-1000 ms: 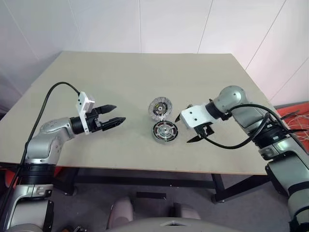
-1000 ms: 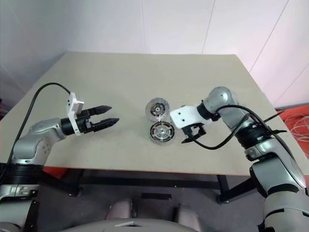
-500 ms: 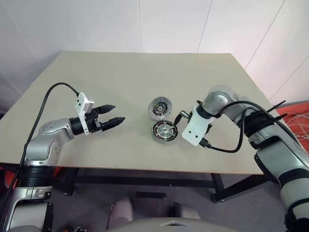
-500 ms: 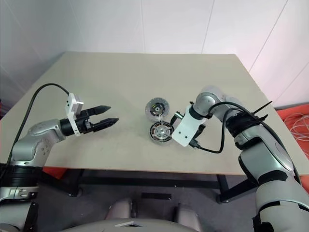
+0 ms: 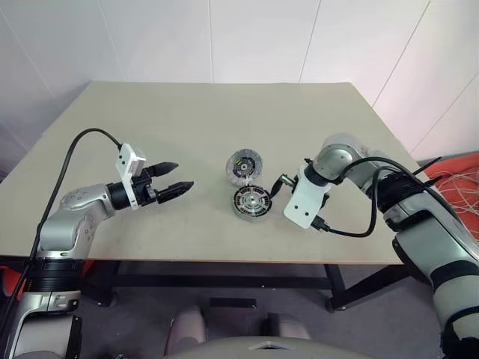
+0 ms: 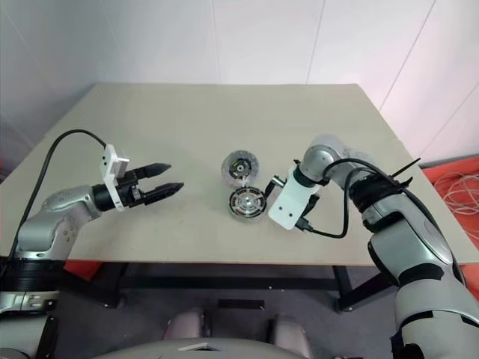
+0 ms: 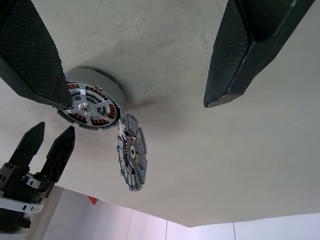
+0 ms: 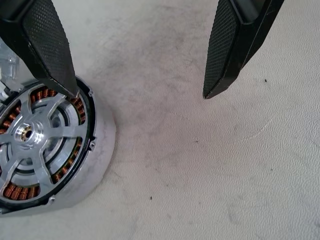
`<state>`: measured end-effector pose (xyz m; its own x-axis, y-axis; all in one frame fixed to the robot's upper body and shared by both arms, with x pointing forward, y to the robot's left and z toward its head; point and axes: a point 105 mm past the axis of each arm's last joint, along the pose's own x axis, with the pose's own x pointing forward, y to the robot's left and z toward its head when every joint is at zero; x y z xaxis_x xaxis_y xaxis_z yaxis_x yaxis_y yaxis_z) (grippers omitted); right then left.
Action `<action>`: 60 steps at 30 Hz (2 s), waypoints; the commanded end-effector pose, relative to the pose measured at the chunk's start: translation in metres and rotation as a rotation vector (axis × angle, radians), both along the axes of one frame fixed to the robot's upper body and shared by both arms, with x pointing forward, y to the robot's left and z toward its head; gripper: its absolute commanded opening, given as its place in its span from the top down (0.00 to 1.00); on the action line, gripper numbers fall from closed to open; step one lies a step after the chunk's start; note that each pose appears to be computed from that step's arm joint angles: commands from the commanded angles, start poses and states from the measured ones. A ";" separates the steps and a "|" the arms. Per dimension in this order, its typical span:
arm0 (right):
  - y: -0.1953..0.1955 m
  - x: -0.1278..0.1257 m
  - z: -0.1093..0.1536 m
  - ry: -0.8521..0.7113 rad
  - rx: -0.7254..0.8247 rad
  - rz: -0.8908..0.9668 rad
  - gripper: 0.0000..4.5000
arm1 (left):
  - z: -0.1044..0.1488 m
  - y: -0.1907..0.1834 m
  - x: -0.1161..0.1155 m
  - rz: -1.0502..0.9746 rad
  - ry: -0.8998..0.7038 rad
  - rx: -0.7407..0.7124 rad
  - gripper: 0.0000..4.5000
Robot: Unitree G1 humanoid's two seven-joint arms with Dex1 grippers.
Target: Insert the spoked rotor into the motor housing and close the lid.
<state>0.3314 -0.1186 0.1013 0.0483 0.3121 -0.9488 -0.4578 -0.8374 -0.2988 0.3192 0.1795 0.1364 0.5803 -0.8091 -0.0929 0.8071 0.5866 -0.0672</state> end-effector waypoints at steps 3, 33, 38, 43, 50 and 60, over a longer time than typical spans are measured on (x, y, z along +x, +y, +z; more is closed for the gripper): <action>0.007 0.002 0.004 -0.023 0.004 0.032 0.01 | 0.017 0.002 0.000 0.008 -0.074 -0.005 0.00; 0.029 0.004 0.017 0.049 -0.008 -0.154 1.00 | 0.017 0.002 0.001 0.016 -0.082 -0.004 0.00; 0.043 -0.012 0.033 0.115 0.027 -0.238 1.00 | 0.017 0.001 0.003 0.013 -0.082 -0.004 0.00; 0.051 -0.012 0.046 0.160 0.065 -0.478 1.00 | 0.018 0.000 0.005 0.008 -0.083 -0.003 0.00; 0.057 -0.006 0.041 0.181 0.055 -0.720 1.00 | 0.018 -0.002 0.007 0.009 -0.083 -0.004 0.00; 0.076 0.006 0.030 0.245 0.115 -0.964 1.00 | 0.014 -0.001 0.006 0.015 -0.076 0.000 0.00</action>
